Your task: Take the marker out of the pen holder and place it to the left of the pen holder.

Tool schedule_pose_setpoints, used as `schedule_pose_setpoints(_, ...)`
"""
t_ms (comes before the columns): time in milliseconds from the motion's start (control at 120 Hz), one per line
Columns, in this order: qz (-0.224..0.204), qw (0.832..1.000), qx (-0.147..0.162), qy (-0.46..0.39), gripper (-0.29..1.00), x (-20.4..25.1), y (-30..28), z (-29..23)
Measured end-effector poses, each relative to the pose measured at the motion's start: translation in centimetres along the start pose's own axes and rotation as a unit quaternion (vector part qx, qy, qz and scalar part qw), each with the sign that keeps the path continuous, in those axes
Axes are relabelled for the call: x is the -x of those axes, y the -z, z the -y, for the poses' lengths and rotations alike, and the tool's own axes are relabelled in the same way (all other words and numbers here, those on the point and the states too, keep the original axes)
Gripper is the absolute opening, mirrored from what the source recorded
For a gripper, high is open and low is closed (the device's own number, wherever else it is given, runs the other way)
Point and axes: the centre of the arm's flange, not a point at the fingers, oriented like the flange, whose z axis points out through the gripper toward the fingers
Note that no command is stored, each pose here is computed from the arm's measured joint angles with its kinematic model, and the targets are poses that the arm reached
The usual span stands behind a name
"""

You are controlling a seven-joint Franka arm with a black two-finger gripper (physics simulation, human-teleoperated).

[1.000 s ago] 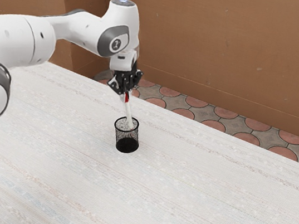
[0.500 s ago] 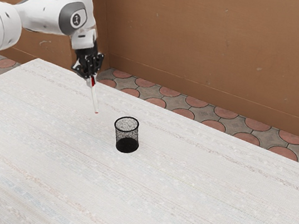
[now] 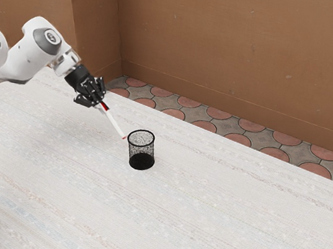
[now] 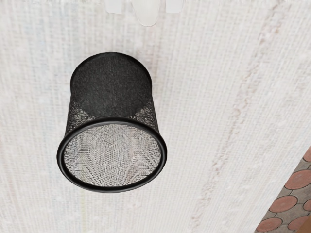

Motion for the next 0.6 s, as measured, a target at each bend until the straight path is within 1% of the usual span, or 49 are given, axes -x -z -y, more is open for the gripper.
schedule_pose_setpoints(217,-0.016,1.0,0.0,-0.02,-0.08,2.8,-0.9,-1.0)
schedule_pose_setpoints(392,-0.011,0.999,0.005,-0.038,0.3,3.8,-0.4,-1.5)
schedule_pose_setpoints(500,-0.009,0.999,0.007,-0.052,0.46,3.4,-0.2,-1.5)
schedule_pose_setpoints(533,0.001,0.998,0.014,-0.061,0.5,2.7,0.1,-1.4)
schedule_pose_setpoints(542,0.008,0.997,0.02,-0.068,0.5,1.9,0.0,-1.3)
schedule_pose_setpoints(567,0.032,0.994,0.045,-0.098,0.53,-1.4,-0.6,-1.0)
schedule_pose_setpoints(600,0.068,0.984,0.084,-0.142,0.55,-7.7,-1.3,-1.5)
